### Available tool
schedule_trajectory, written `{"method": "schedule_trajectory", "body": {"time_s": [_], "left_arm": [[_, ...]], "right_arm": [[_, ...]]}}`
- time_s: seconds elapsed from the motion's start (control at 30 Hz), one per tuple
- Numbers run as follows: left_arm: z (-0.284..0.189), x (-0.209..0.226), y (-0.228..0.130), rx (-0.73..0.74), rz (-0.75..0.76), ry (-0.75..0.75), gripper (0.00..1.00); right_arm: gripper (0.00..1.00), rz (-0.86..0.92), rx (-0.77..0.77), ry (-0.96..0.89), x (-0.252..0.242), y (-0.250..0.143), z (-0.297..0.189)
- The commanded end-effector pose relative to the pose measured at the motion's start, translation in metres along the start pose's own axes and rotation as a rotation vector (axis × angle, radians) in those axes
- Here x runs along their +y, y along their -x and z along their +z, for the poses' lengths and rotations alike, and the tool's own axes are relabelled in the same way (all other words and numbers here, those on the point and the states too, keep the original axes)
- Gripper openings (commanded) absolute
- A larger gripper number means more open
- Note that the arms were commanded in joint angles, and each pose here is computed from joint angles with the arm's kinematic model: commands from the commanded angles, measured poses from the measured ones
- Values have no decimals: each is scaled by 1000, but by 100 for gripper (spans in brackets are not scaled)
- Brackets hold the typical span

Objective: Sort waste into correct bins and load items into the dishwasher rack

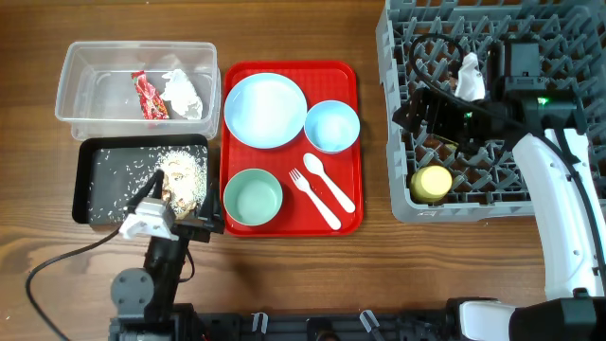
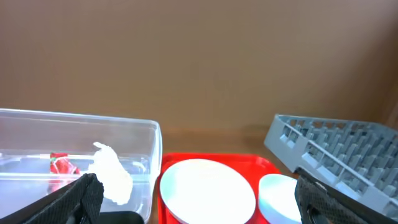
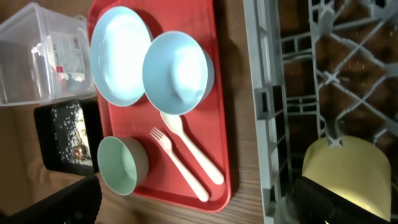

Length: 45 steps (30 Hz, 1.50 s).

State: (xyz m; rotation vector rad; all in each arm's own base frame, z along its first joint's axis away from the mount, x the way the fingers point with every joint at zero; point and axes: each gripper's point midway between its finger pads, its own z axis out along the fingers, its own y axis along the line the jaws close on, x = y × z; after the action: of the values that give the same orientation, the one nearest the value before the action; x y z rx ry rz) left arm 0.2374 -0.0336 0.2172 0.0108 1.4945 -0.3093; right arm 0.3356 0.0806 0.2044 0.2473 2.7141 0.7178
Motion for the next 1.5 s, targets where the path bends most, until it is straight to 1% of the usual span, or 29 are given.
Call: {"method": "schedule_trajectory", "body": {"time_s": [0.0, 0.13, 0.17, 0.63, 0.7, 0.8, 0.83, 0.87, 0.9, 0.93, 0.97, 1.03, 1.13, 1.17, 1.2, 1.23, 1.33, 1.47], "left_arm": [[3, -3, -18, -12, -10, -39, 100], [3, -1, -42, 85, -29, -30, 100], [1, 1, -57, 145, -41, -17, 100], [1, 2, -58, 149, -39, -13, 100], [1, 2, -58, 149, -39, -13, 100], [1, 2, -58, 149, -39, -13, 100], [1, 2, -58, 149, -39, -13, 100], [1, 2, -58, 149, -39, -13, 100], [1, 2, -58, 149, -39, -13, 100], [1, 2, -58, 149, -39, -13, 100], [1, 2, -58, 149, -39, -13, 100], [1, 2, -58, 149, -39, -13, 100], [1, 2, -58, 149, -39, -13, 100], [1, 2, -58, 149, -39, -13, 100], [1, 2, -58, 149, -39, -13, 100], [1, 2, -58, 149, -39, -13, 100], [1, 2, -58, 149, -39, -13, 100], [1, 2, -58, 149, -39, -13, 100]], "right_arm": [[100, -9, -20, -6, 1, 8, 2], [100, -21, -44, 1, 2, 14, 2], [100, -26, -53, 4, 3, 16, 2], [99, -28, -60, 7, 4, 18, 2], [100, 29, -64, 10, 4, 19, 2], [100, 236, -114, 38, 8, 32, 1], [100, 257, -120, 49, 10, 34, 0], [99, 234, -105, 89, 19, 33, 1], [96, 185, -90, 129, 28, 30, 1], [91, 87, -61, 181, 44, 23, 3], [91, 41, -42, 187, 51, 17, 6], [91, -70, 11, 130, 61, -6, 18], [90, -227, 58, -120, 59, -42, 39], [89, -265, 61, -176, 58, -49, 43], [90, -345, 60, -268, 60, -60, 49], [89, -393, 61, -312, 62, -66, 55], [90, -497, 99, -353, 75, -88, 76], [89, -556, 161, -367, 73, -94, 106]]}}
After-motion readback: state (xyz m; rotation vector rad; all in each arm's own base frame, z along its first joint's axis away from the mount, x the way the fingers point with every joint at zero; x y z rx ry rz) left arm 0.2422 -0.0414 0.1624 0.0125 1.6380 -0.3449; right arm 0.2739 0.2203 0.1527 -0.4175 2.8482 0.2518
